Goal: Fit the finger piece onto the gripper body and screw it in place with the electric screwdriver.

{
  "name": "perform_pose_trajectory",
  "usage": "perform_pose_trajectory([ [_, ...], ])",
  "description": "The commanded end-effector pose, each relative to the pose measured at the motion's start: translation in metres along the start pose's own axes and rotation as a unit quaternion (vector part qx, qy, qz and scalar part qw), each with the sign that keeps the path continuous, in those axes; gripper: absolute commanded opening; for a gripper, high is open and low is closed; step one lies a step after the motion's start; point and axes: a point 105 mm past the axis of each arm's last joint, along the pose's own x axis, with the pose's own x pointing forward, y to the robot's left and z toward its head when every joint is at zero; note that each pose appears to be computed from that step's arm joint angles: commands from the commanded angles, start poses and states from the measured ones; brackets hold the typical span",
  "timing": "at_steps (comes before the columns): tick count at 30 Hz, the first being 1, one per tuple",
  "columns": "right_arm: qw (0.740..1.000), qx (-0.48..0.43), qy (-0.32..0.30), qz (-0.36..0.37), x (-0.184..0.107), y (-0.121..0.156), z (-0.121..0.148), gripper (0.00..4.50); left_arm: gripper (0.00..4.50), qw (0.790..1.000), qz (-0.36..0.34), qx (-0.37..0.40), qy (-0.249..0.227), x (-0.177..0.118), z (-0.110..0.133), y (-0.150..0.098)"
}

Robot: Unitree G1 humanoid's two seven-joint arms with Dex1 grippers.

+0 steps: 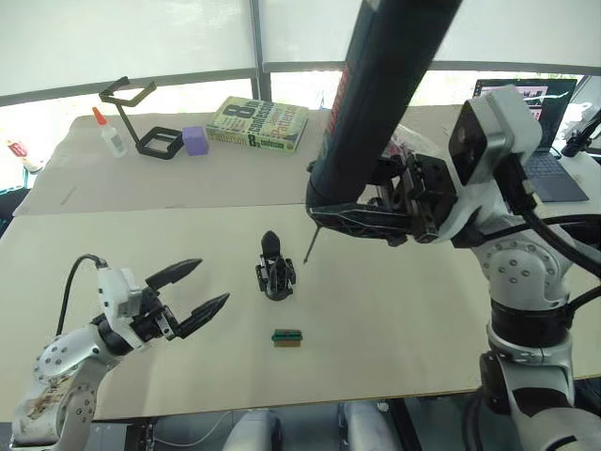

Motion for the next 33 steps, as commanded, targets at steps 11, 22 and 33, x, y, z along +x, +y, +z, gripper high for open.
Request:
perform_pose_trajectory([
  [11,0.998,-0.01,-0.015,0.055,0.022,0.005,0.002,1.95,4.43,0.998,-0.012,0.041,0.055,0.059,-0.046,-0.015],
  [22,0.998,-0.018,-0.005,0.055,0.018,0.008,-0.001,1.95,4.43,0.998,0.017,0.008,0.057,0.087,-0.063,-0.017],
  [33,0.998,-0.022,-0.002,0.05,0.018,0.008,-0.003,1.95,4.43,0.998,-0.029,-0.016,0.049,0.1,-0.062,-0.028],
])
